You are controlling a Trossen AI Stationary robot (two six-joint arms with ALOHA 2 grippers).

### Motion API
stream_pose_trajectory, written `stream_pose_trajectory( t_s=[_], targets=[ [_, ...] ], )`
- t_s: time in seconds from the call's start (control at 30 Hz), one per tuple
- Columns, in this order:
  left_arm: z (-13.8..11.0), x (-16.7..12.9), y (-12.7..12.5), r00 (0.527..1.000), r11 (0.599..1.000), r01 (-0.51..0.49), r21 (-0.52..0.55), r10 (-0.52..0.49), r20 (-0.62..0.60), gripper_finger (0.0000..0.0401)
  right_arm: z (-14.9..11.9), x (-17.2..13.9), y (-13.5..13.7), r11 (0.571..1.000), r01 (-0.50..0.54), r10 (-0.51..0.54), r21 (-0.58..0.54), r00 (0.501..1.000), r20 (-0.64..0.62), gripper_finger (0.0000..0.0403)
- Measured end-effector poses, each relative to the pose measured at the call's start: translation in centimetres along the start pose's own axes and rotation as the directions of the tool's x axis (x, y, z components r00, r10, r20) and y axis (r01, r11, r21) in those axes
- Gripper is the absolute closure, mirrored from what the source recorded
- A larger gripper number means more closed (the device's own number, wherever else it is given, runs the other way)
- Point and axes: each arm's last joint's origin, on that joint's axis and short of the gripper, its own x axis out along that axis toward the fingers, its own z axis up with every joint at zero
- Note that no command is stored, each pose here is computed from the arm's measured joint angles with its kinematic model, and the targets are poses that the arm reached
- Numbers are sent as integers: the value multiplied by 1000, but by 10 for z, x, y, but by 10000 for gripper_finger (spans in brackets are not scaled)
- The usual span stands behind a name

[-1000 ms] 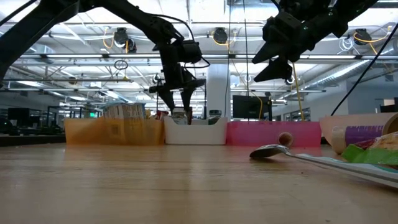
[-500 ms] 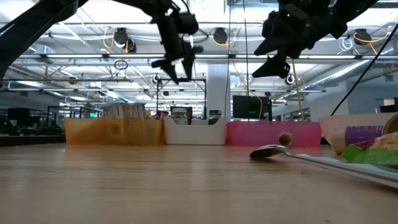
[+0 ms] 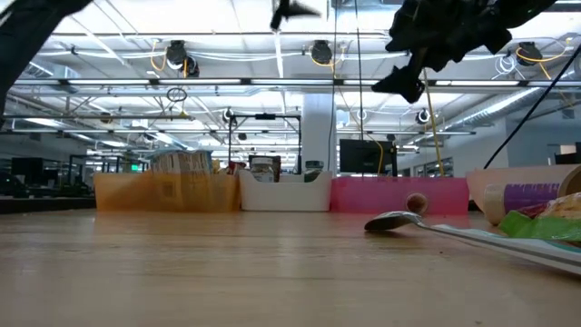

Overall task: Pick & Place Food Item
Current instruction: Put the gold seasoning bottle into the white bin

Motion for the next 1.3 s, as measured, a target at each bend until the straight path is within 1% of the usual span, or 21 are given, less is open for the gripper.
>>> stream_pose_trajectory(
  t_s=[0.13, 0.27, 0.37, 0.47, 0.57, 0.63, 0.8, 0.87, 0.93, 1.07, 1.2, 1.3],
  targets=[
    [14, -44, -32, 997, 993, 7, 121, -17, 81, 155, 7, -19, 4, 999, 23, -20, -42, 996, 82, 55],
    [22, -102, -57, 994, 975, 25, 221, -48, 98, 155, 11, -37, 9, 997, 46, -36, -65, 988, 151, 55],
    [19, -141, -72, 996, 962, 52, 267, -69, 56, 155, 13, -47, 14, 995, 57, -40, -82, 981, 192, 55],
    [10, -169, -85, 996, 955, 93, 283, -94, -10, 155, 15, -53, 18, 994, 56, -33, -98, 975, 220, 55],
    [-1, -192, -98, 989, 946, 144, 289, -126, -82, 155, 18, -56, 21, 998, 36, -19, -58, 965, 262, 55],
    [-9, -204, -105, 984, 942, 159, 297, -126, -125, 155, 22, -57, 23, 1000, 10, -7, -8, 954, 299, 55],
    [-31, -212, -119, 971, 929, 148, 340, -71, -228, 155, 31, -56, 23, 991, -66, 20, 112, 930, 368, 55],
    [-37, -213, -124, 962, 915, 171, 366, -74, -264, 155, 33, -55, 24, 985, -91, 29, 146, 924, 382, 55],
    [-41, -216, -130, 954, 900, 205, 384, -97, -283, 155, 35, -53, 25, 979, -105, 25, 175, 913, 406, 55],
    [-48, -220, -137, 927, 863, 296, 409, -155, -343, 155, 36, -46, 34, 977, -80, -16, 198, 896, 444, 55],
    [-50, -221, -140, 904, 828, 365, 426, -205, -375, 155, 34, -38, 45, 978, -34, -67, 208, 885, 460, 55],
    [-49, -221, -141, 890, 803, 408, 435, -242, -387, 155, 32, -33, 56, 976, -22, -83, 216, 880, 467, 55]
  ],
)
